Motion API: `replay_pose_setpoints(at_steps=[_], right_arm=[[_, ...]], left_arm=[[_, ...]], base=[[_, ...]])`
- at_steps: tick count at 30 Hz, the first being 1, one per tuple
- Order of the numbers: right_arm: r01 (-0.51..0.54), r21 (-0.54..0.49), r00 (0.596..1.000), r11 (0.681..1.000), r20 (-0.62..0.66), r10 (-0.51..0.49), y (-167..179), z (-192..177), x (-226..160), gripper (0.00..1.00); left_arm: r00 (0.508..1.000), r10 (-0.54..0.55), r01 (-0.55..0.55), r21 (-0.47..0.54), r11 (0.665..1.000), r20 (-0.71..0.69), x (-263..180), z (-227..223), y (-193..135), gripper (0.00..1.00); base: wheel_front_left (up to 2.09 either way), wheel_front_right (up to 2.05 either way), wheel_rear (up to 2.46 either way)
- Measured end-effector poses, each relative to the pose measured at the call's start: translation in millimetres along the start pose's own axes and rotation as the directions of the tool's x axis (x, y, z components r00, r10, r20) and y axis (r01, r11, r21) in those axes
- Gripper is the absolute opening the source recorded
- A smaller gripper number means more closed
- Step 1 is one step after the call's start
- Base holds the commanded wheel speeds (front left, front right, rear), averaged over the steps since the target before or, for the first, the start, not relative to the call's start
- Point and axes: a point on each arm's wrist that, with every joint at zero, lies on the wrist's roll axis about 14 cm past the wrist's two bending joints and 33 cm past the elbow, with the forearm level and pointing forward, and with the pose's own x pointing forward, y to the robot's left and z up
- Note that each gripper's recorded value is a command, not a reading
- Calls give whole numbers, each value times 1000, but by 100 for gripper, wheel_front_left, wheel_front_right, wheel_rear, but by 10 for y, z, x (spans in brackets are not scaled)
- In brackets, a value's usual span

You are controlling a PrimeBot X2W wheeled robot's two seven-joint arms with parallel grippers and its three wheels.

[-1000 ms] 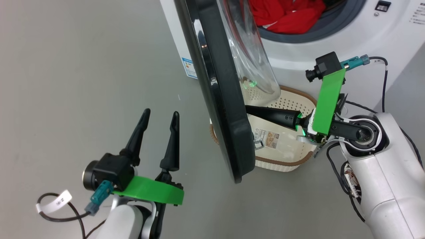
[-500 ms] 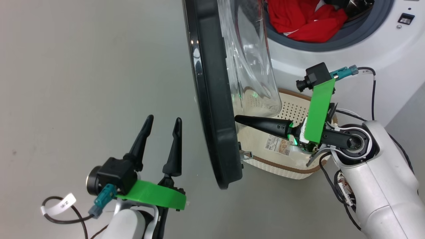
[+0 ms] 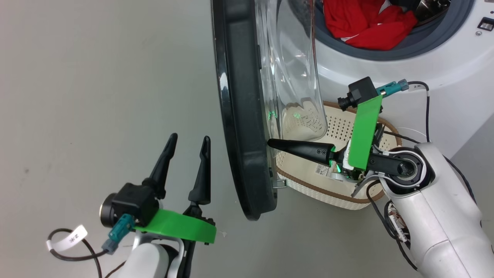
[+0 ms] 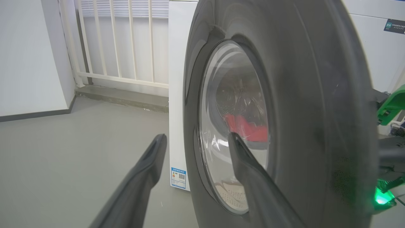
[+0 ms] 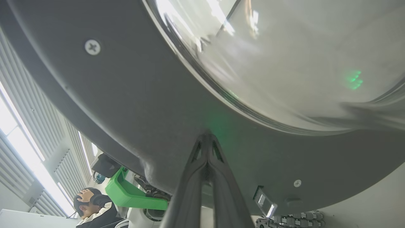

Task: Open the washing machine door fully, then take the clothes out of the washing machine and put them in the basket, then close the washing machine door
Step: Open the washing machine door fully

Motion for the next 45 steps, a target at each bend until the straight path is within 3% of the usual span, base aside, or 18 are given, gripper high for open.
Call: replay_pose_setpoints(at_steps=[18, 22, 26, 27, 29, 30, 32, 34, 36, 38, 41, 45], right_arm=[[10, 6, 1000, 1000, -1, -10, -34, -14, 52, 0], [38, -70, 999, 997, 40, -35, 17, 67, 37, 0], [105, -206, 990, 973, 114, -83, 73, 207, -28, 0], [137, -250, 985, 959, 141, -104, 73, 252, -64, 3], [207, -339, 969, 918, 200, -145, 68, 321, -136, 60], [242, -376, 960, 895, 227, -164, 53, 342, -176, 60], [306, -435, 939, 847, 287, -191, 29, 374, -252, 84], [348, -465, 921, 814, 332, -203, 12, 369, -306, 100], [366, -476, 912, 799, 353, -207, 4, 361, -331, 100], [401, -507, 895, 763, 393, -210, 10, 343, -374, 100], [477, -566, 850, 673, 492, -189, 73, 383, -482, 100], [550, -584, 799, 597, 577, -171, 76, 402, -619, 100]], left_arm=[[1000, 25, -25, -5, 1000, 0, -34, -2, 59, 100], [1000, 28, -28, -15, 1000, 4, -36, 11, 63, 100], [1000, 30, -30, -23, 999, 6, -39, 21, 69, 100], [999, 31, -31, -26, 999, 7, -40, 23, 71, 100], [999, 33, -33, -29, 999, 7, -46, 27, 78, 100], [999, 33, -33, -30, 999, 8, -50, 28, 79, 100], [999, 35, -35, -31, 999, 8, -60, 32, 85, 100], [999, 39, -39, -35, 999, 5, -87, 23, 98, 100], [999, 42, -42, -37, 998, -1, -110, 5, 108, 100], [999, 46, -47, -38, 998, -5, -134, -7, 125, 100], [999, 50, -50, -45, 998, -9, -180, -18, 151, 100], [999, 52, -52, -49, 997, 0, -195, 10, 172, 100]], base=[[0, 0, 0], [0, 0, 0], [0, 0, 0], [0, 0, 0], [0, 0, 0], [0, 0, 0], [0, 0, 0], [0, 0, 0], [0, 0, 0], [0, 0, 0], [0, 0, 0], [0, 0, 0]])
